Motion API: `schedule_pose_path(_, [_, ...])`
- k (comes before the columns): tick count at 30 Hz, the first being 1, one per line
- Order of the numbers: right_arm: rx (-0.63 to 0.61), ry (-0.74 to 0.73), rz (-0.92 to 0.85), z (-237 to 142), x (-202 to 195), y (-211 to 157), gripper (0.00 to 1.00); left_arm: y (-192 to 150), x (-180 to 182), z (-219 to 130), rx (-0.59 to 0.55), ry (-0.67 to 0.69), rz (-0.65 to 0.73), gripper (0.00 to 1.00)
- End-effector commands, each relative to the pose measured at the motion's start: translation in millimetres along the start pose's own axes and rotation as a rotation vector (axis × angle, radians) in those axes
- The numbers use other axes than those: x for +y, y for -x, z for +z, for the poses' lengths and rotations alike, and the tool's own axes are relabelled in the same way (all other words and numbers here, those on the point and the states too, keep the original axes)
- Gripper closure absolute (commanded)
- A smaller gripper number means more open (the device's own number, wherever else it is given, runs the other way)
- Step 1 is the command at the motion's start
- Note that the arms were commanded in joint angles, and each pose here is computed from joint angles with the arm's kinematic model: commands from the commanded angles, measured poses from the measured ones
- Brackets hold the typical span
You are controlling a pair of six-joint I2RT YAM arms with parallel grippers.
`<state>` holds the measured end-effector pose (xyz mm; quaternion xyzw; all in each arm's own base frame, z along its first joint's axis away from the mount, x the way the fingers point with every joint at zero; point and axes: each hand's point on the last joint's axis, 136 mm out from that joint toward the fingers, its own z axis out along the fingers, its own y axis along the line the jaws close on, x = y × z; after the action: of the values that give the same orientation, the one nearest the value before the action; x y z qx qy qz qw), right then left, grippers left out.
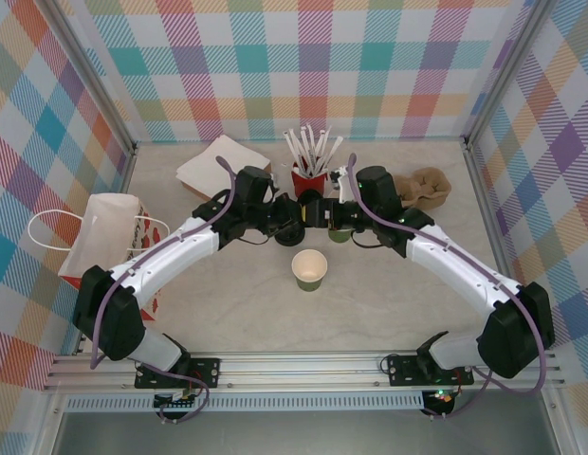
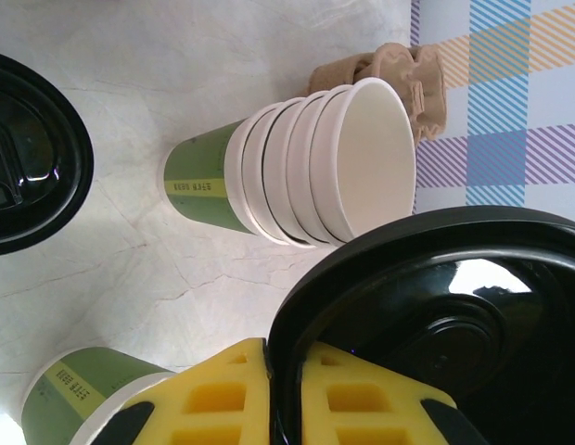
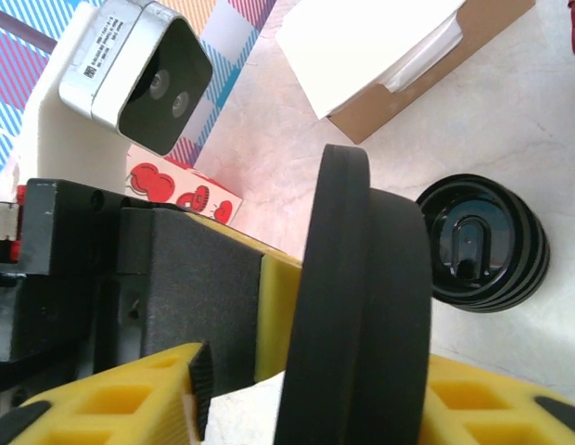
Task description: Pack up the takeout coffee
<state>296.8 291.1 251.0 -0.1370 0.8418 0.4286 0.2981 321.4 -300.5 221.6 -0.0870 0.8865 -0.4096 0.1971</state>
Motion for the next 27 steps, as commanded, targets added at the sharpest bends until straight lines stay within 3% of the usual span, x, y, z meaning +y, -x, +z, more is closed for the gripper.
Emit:
schedule_pose_path(1, [-0.020, 0.008, -0.044, -5.1, 9.5, 11.2, 0.58, -7.0, -7.8, -0.7, 0.017, -0.031, 0.003, 0.84])
schedule_pose_path(7, [0.015, -0.095, -0.066, -8.6, -8.9, 1.3, 0.68, -5.8, -6.3, -7.9, 0.006, -0.003, 0.034, 0.65])
schedule_pose_path(14, [0.051, -0.234, -0.143, -17.4, -30.3, -4.8, 0.75, -4.3, -1.0, -41.0, -0.037, 0.060, 0.072, 0.36])
schedule_pose_path(18, [0.065, -0.299, -0.205, -22.0, -38.9, -7.6, 0.78, -2.3, -1.1, -62.7, -0.074, 0.057, 0.043, 0.28])
schedule_pose_path(22, [0.060, -0.345, -0.316, -25.0, -37.2, -8.2, 0.81, 1.9, -7.7, -75.1, -0.101, 0.028, -0.107, 0.24])
schedule_pose_path(27, [0.003, -0.396, -0.493, -30.5, -24.8, -2.5, 0.82, 4.3, -21.9, -64.0, -0.070, -0.049, -0.372, 0.25])
